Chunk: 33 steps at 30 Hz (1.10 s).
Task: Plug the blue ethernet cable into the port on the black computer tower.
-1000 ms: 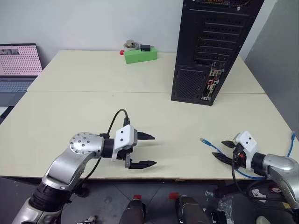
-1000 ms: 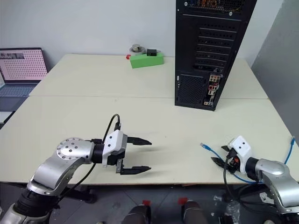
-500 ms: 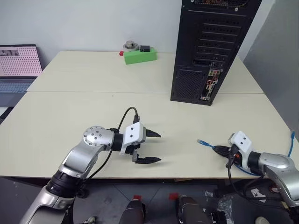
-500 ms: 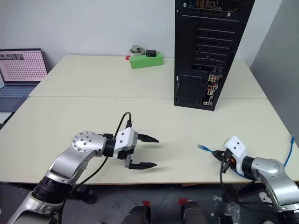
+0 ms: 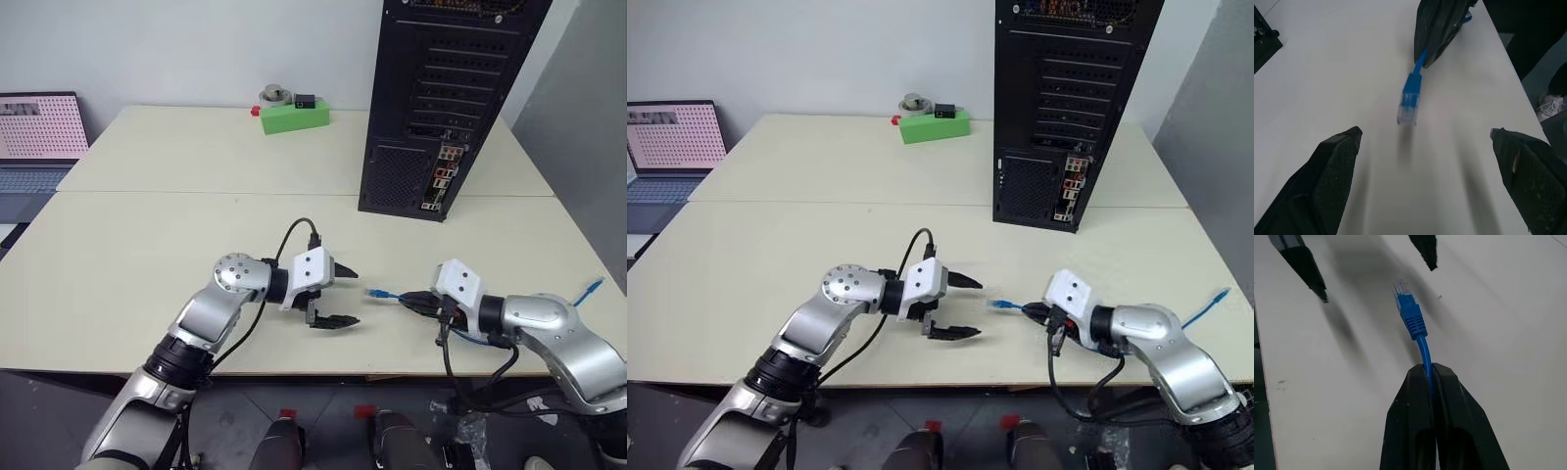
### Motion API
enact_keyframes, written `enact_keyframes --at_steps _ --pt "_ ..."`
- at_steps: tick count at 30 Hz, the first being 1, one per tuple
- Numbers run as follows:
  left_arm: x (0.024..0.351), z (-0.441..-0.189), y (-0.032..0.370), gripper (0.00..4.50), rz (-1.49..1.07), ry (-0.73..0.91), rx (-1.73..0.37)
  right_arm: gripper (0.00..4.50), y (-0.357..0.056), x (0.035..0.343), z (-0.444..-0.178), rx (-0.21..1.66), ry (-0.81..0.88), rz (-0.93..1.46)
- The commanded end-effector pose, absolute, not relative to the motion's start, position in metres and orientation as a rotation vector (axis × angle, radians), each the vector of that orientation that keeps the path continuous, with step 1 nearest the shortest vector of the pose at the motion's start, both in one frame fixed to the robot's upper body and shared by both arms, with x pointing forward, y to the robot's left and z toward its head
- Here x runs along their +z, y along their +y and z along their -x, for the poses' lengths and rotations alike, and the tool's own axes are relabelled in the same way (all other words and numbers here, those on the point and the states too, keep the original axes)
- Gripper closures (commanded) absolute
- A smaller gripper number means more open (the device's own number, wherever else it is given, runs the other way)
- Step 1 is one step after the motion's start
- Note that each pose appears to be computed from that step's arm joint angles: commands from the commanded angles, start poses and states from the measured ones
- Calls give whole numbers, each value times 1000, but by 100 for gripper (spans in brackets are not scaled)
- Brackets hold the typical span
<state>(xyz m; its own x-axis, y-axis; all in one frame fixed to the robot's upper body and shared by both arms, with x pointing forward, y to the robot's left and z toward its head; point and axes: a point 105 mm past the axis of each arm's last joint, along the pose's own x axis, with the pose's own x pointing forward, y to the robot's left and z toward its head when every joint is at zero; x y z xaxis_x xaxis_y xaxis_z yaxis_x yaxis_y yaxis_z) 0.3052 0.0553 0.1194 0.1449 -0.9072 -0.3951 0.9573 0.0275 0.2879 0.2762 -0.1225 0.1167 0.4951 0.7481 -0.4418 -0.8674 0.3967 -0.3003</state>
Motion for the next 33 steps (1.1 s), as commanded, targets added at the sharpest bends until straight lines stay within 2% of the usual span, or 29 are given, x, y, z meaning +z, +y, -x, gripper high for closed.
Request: enact_keyframes --at_steps 1,4,7,14,16,18,23,24,33 --pt "128 -307 51 0 -572 68 -1450 442 -113 125 -275 1069 210 576" --pt "126 -306 52 0 -579 74 -1457 442 -111 124 -276 1079 209 589" --pt "125 -307 53 46 -574 78 -1454 450 -108 124 -277 1086 208 596" --pt "121 -310 52 218 -581 94 -1439 450 -104 128 -277 1102 198 597" --pt "120 -309 50 251 -580 92 -1444 450 -102 130 -277 1106 192 591" --pt "120 -308 49 307 -581 90 -1447 450 -101 131 -277 1109 190 586" --pt "120 -310 47 410 -585 78 -1444 450 -99 131 -276 1119 193 594" --pt "120 -310 47 423 -586 77 -1443 450 -99 131 -276 1120 193 598" --pt "118 -309 48 423 -618 51 -1452 450 -103 130 -278 1120 201 625"
